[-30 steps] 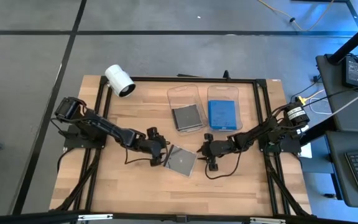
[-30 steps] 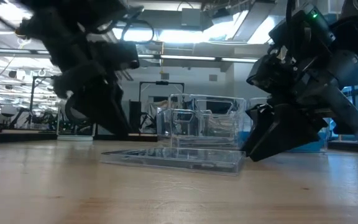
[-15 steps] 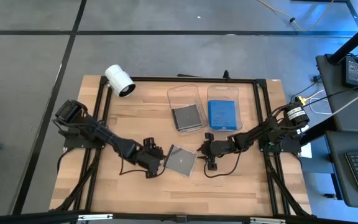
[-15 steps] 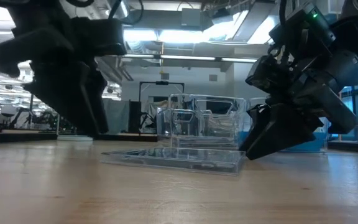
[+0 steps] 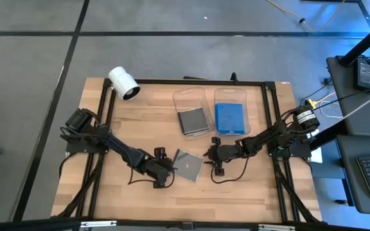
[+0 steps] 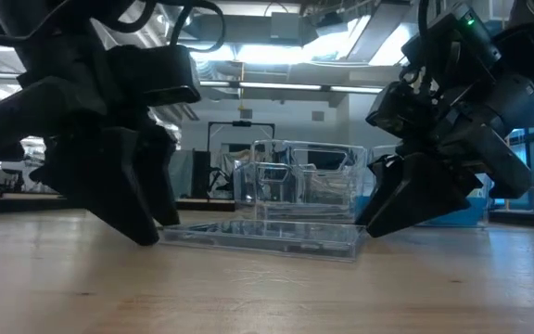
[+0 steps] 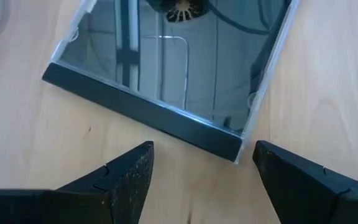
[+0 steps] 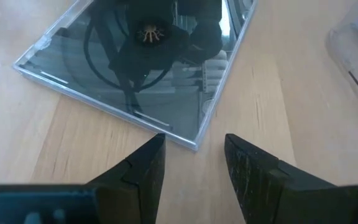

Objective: Pick & place jewel cases by type
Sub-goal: Put the black cd case into the left transparent bin

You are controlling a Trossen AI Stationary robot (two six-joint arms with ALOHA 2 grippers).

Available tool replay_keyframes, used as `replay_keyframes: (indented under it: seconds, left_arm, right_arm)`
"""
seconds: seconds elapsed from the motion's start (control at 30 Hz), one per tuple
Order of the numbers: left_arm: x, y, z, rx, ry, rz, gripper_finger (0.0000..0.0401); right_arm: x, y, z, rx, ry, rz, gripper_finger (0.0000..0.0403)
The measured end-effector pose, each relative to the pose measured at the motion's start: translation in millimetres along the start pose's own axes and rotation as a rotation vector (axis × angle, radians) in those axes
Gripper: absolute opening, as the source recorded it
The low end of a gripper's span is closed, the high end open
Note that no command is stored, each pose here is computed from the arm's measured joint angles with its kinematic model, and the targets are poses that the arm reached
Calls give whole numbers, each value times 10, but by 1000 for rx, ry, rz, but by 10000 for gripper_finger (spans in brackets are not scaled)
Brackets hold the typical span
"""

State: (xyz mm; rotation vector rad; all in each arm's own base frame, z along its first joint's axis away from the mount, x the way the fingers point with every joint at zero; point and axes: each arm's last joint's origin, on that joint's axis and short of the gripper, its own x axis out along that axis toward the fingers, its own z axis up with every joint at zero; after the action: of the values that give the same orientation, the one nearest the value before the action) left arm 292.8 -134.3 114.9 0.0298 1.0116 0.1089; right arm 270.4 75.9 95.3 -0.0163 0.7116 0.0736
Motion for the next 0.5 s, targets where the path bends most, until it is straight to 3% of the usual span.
replay_keyframes:
  seconds: [0.2,0.5]
  left_arm:
    - [39,33,65,-23,-17,-81,242]
    - [57,52,125,6,-83,-70,180]
  right_arm:
    - [0,1,1,-6,-1,2,170]
    - [-2,5,-8,-7,7,14,170]
